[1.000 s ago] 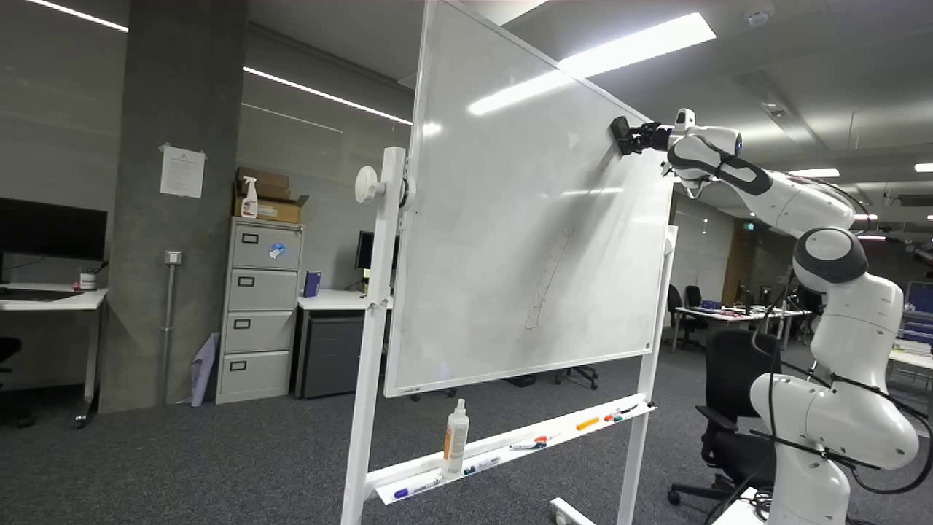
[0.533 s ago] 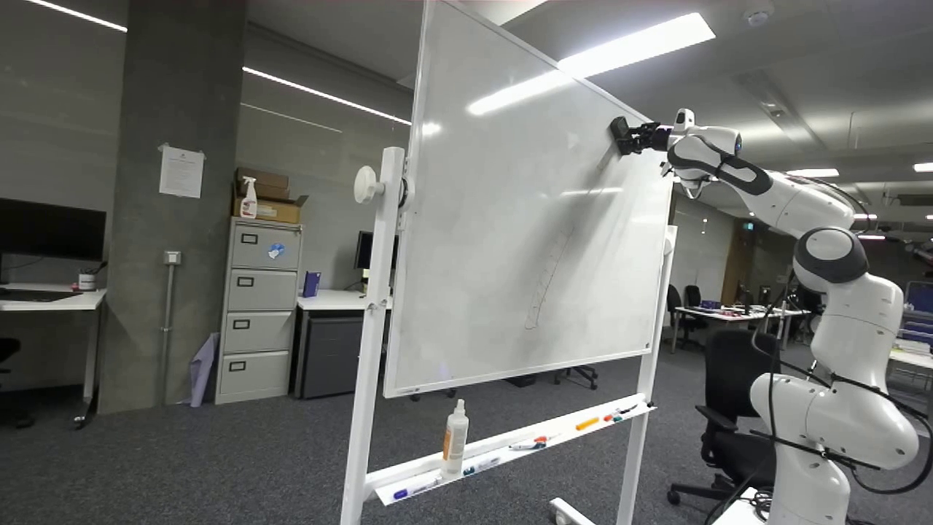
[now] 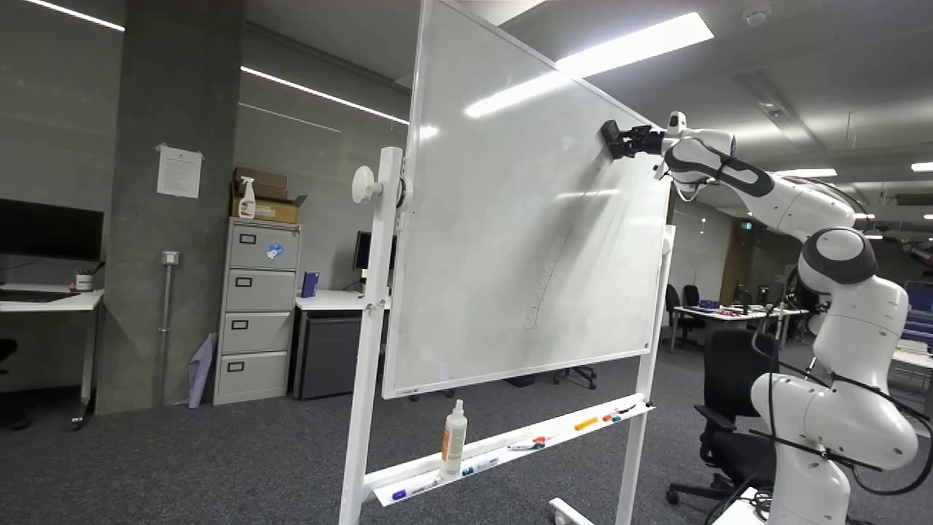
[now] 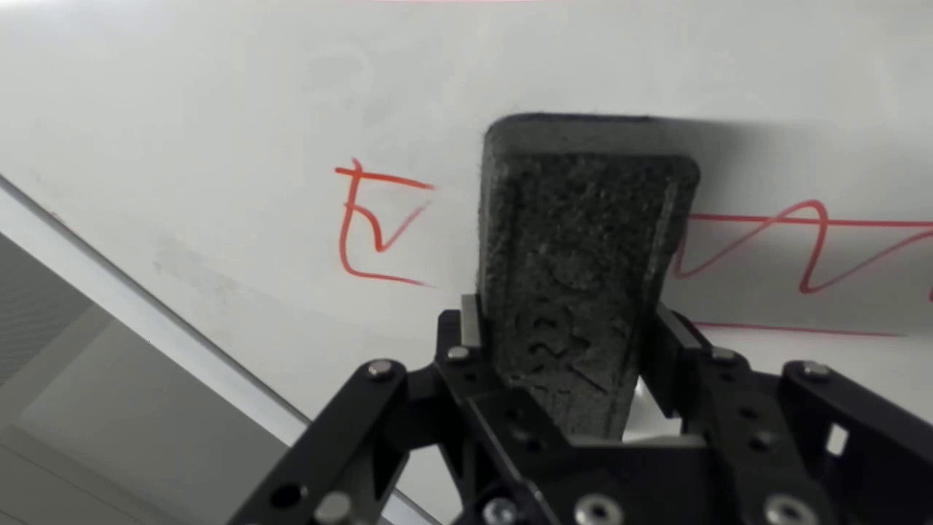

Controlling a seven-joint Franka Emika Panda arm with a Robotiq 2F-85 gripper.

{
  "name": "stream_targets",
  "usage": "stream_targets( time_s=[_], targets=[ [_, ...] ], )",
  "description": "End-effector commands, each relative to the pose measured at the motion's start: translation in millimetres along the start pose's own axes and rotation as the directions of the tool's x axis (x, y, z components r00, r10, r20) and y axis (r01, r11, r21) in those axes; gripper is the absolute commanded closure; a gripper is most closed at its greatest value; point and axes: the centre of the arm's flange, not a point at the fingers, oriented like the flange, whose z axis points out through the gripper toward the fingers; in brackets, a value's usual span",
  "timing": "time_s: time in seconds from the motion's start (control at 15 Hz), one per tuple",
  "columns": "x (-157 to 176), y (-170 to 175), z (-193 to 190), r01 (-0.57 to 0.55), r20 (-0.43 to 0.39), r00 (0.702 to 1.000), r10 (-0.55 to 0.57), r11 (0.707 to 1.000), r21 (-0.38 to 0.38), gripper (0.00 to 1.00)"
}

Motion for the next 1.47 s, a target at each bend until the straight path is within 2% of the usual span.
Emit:
stream_targets(
  time_s=[0.0, 0.4, 0.67, 0.8, 1.0, 1.2, 1.4],
  targets=[
    [2, -28, 13, 0.04, 0.006, 0.999, -0.04, 0.997, 0.063, 0.7],
    [-11, 9, 9, 0.048, 0.052, 0.998, -0.047, 0.999, -0.022, 0.7],
    [-30, 21, 9, -0.069, 0.071, 0.995, 0.073, 0.996, -0.051, 0.7],
    [-39, 26, 9, -0.159, 0.072, 0.984, 0.163, 0.985, -0.065, 0.7],
    [-57, 36, 6, -0.294, 0.079, 0.95, 0.301, 0.952, -0.091, 0.7],
    [-67, 44, 3, -0.427, 0.097, 0.893, 0.439, 0.896, -0.125, 0.7],
    [-71, 45, 0, -0.505, 0.125, 0.842, 0.525, 0.848, -0.16, 0.7]
  ],
)
